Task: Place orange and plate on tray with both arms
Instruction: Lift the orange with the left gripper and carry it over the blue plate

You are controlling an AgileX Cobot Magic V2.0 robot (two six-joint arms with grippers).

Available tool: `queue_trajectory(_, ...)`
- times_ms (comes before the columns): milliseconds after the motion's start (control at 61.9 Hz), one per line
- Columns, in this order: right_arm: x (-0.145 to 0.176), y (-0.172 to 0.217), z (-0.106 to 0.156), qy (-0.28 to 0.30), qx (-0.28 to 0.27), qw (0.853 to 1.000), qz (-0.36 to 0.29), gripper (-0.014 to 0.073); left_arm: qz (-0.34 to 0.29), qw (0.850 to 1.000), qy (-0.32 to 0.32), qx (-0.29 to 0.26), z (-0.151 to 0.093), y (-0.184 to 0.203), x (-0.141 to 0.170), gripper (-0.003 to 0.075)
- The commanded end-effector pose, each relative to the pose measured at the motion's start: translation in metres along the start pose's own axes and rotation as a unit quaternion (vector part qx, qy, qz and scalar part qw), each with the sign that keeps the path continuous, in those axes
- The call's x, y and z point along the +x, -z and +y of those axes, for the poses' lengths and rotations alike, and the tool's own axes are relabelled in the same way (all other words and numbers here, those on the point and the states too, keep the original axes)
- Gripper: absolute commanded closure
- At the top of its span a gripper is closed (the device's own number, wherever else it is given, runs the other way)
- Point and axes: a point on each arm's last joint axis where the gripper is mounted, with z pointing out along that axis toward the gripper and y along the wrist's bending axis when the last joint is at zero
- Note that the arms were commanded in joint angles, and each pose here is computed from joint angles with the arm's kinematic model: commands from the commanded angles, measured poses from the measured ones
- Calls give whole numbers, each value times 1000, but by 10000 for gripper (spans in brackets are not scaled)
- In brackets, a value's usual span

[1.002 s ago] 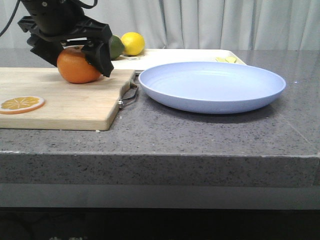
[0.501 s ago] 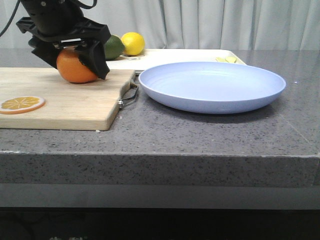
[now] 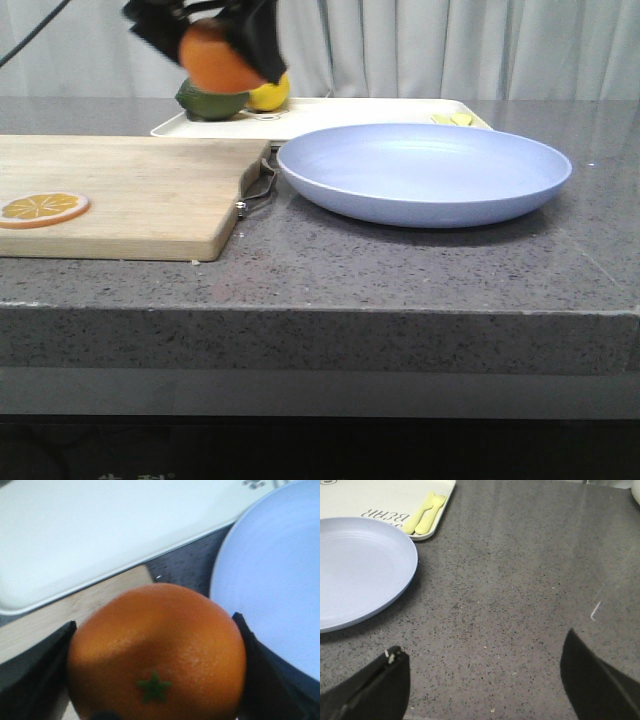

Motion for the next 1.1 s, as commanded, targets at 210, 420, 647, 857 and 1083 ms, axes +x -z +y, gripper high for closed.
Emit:
queue_trajectory(210,-17,3,-2,7,9,999,-52,-24,-78,995,-46,46,-57,25,-36,319)
queue_trajectory(420,-17,3,-2,7,9,999,-51,-24,-70,993,-76,60,-86,0,-37,319)
queue_trajectory(647,-17,3,-2,7,9,999,-51,-24,-69,991,-95,65,-106,-27,-35,319)
queue_trajectory(857,-17,3,-2,7,9,999,-51,-24,-70,989,-106,72,-116,-38,-32,318)
queue_trajectory(1083,-17,3,-2,7,9,999,-51,-24,-56,989,-117,72,-119,-47,-28,204)
